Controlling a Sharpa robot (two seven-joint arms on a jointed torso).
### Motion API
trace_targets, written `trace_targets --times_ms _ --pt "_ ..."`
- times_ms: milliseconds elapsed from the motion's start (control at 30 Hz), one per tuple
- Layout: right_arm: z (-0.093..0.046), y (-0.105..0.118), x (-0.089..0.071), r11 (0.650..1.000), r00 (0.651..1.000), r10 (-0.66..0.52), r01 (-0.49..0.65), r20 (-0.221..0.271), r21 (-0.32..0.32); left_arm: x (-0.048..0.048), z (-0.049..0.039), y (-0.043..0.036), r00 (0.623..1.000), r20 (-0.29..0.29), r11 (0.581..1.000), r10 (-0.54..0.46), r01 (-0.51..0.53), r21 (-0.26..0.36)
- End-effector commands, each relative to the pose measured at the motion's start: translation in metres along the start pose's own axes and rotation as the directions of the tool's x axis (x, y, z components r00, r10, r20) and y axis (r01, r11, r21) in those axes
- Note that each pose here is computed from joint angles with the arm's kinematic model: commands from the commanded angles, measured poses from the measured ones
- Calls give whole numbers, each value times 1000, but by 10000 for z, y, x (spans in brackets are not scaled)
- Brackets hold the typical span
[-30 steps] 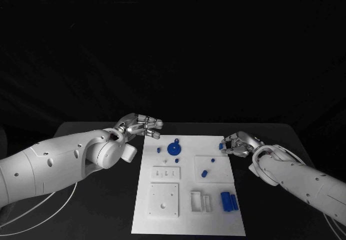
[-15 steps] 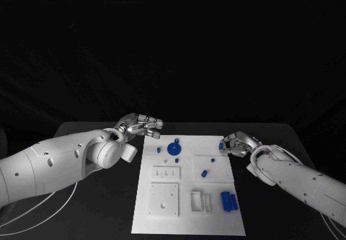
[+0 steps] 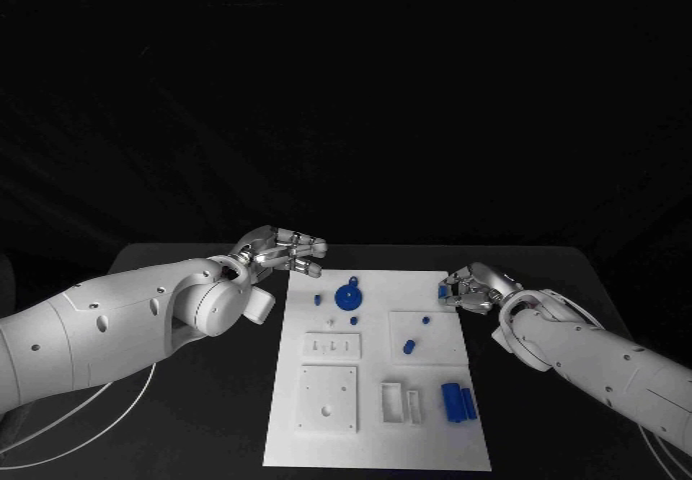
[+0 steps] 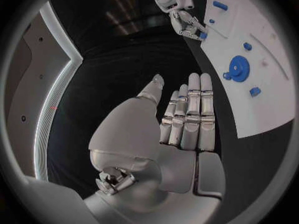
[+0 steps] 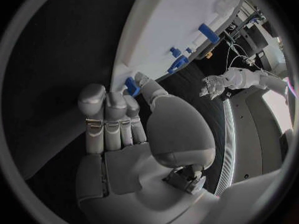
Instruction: Assemble the parts on the task board
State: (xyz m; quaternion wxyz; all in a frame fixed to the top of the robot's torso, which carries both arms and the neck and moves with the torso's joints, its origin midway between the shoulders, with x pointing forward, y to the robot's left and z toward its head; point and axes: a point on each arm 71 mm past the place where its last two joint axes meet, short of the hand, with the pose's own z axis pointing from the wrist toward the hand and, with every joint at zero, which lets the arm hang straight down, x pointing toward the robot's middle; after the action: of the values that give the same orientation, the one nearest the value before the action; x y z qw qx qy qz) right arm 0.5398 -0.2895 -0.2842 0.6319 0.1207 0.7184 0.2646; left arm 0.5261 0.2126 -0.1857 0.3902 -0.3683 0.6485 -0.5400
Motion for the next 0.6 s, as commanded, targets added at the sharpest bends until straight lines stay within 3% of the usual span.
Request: trace_targets --times_ms 33,600 --pt "-1 6 15 1000 1000 2 -2 -12 -4 29 7 -13 1000 -20 1000 -3 3 9" --pt "2 18 -16 1000 999 -8 8 42 9 34 11 -12 1000 -22 1000 -2 2 5"
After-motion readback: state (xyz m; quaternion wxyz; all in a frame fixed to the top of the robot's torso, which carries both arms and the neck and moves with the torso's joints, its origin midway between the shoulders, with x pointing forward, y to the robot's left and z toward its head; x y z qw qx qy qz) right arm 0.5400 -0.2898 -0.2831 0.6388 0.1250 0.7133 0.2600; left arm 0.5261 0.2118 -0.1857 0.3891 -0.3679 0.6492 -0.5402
